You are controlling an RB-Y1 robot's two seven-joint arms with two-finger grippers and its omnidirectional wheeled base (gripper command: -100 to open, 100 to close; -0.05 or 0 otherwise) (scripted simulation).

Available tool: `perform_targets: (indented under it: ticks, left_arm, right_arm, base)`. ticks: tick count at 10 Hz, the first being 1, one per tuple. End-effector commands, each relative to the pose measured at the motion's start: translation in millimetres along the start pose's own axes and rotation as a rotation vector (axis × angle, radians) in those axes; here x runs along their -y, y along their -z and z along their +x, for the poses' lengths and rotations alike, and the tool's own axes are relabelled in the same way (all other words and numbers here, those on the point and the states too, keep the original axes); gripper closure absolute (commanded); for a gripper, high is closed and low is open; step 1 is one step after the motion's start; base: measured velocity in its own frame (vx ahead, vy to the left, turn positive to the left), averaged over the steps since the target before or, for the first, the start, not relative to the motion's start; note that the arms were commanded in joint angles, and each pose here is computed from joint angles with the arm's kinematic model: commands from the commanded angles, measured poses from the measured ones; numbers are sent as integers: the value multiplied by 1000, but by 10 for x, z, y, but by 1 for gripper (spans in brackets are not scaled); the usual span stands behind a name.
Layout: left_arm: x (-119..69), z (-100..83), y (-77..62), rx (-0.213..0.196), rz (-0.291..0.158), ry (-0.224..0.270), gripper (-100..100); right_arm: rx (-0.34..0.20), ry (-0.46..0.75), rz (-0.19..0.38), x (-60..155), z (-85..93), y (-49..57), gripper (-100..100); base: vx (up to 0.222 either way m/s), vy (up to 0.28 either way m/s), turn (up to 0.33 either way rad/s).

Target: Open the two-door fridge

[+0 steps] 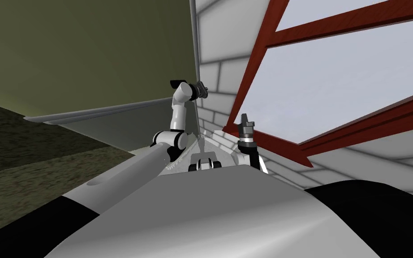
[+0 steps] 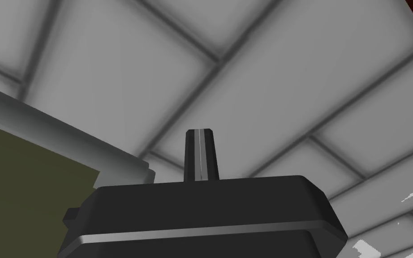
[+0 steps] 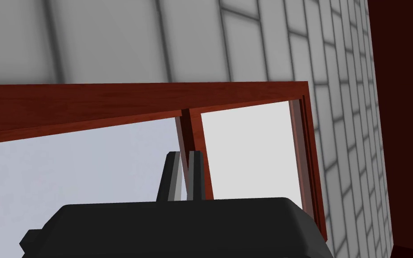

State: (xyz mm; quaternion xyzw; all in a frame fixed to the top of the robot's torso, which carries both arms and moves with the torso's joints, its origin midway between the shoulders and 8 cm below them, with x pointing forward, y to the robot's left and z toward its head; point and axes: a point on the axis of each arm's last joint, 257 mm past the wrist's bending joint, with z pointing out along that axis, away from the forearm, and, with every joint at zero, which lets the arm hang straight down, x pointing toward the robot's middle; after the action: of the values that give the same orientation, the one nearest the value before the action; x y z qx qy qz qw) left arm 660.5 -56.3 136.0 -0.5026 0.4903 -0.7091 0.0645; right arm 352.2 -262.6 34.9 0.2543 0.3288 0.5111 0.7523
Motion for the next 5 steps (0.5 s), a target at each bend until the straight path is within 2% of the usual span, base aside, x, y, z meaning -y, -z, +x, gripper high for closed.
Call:
perform_targets:
  ticks: [1, 5]
  left_arm:
    - [339, -263, 142, 49, 42, -30, -100]
    - [771, -580, 360, 112, 94, -58, -100]
  right_arm:
    - [0, 0, 0, 0, 0, 0, 0]
    - [0, 0, 0, 0, 0, 1, 0]
  base:
    - [16, -10, 10]
    - [49, -15, 19]
